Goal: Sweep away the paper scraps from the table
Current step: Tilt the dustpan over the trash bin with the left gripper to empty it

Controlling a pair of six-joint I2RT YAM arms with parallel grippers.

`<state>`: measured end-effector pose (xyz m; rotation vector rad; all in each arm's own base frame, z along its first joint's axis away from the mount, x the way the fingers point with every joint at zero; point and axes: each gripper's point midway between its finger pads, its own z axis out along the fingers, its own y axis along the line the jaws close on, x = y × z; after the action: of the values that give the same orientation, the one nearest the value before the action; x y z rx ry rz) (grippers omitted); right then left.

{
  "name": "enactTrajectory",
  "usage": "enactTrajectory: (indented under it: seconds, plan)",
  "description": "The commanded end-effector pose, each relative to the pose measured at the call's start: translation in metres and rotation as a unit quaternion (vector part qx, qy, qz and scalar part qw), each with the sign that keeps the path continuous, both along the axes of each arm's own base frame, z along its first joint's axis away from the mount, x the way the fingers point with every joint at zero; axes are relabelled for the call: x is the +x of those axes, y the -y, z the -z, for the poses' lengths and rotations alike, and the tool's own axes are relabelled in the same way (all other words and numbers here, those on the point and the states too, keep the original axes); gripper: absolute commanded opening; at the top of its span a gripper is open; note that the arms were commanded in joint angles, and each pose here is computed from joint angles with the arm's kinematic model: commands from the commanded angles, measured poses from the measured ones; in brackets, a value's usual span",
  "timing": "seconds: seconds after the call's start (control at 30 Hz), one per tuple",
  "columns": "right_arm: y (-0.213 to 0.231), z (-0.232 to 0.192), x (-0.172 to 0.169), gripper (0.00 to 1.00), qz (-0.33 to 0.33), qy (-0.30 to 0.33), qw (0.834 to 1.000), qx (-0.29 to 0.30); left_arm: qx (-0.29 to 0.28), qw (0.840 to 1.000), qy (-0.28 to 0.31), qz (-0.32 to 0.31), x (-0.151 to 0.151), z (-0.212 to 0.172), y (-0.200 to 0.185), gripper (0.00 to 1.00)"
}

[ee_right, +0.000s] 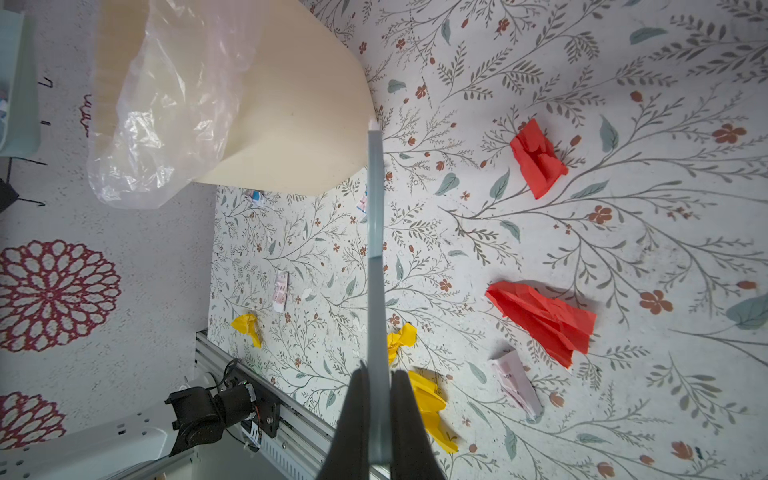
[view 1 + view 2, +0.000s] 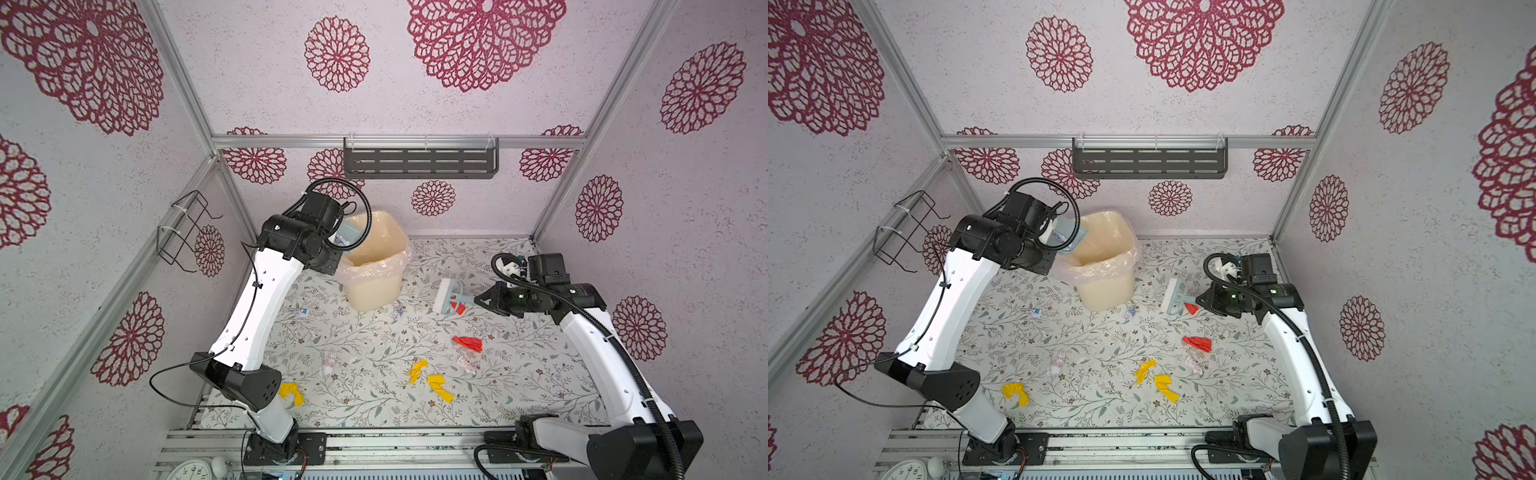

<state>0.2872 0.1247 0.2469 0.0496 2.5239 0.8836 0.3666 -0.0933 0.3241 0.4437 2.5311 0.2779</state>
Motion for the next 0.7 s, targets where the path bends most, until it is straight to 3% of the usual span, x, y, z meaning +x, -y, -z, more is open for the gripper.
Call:
enactTrajectory:
  seconds: [0.0,0.43,0.67]
  plan:
    - [-0.002,-0.015,0.001,0.0,-0.015,0.018,1.0,0.005,0.074,0.997,0.007,0.004,0.008,-0.004,-0.016,0.0]
    - [-0.003,-0.016,0.005,0.0,-0.023,0.008,1.0,0.0,0.224,0.972,0.032,0.067,0.032,-0.007,-0.001,0.0]
    - [-0.005,-0.016,0.005,0.0,-0.027,0.006,1.0,0.004,0.316,0.942,0.047,0.108,0.044,-0.006,0.017,0.0]
